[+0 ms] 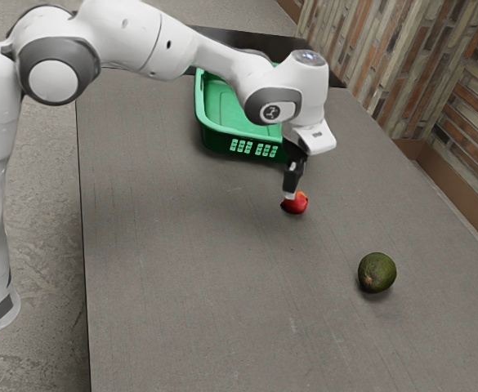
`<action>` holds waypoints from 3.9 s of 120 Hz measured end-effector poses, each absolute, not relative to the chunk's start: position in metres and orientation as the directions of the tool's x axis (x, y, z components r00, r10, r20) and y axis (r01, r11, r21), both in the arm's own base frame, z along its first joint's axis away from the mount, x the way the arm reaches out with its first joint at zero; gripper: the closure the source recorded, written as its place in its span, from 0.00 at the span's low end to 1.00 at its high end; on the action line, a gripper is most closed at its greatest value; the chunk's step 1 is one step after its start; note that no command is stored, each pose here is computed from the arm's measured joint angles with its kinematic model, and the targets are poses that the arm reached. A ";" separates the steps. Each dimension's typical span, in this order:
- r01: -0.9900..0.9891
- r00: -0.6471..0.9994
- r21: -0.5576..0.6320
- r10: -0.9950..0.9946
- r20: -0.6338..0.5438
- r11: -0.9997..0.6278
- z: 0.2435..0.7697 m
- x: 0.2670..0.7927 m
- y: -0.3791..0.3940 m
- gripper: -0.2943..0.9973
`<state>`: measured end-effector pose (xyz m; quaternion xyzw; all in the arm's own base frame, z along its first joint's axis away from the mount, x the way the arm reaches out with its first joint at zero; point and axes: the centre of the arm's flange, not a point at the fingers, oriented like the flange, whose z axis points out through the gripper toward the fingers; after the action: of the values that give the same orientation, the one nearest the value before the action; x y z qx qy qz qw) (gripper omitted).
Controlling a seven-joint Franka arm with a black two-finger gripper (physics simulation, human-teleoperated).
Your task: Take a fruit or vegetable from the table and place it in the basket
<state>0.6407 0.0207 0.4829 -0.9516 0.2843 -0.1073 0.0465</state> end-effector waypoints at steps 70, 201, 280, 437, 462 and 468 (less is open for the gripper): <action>-0.541 0.806 -0.134 -0.558 0.198 -0.830 0.441 0.658 0.033 0.23; -0.556 0.787 -0.160 -0.578 0.216 -0.816 0.423 0.669 0.033 0.56; -0.473 0.824 -0.196 -0.510 0.247 -0.859 0.546 0.619 0.077 0.55; -0.101 0.959 -0.180 -0.144 0.245 -0.978 0.577 0.533 0.303 0.45; -0.122 0.956 -0.174 -0.163 0.242 -0.977 0.579 0.537 0.297 0.28; -0.126 0.956 -0.174 -0.167 0.240 -0.977 0.579 0.538 0.297 0.27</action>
<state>0.5378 0.2965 0.5789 -0.9859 0.0743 -0.1278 0.0787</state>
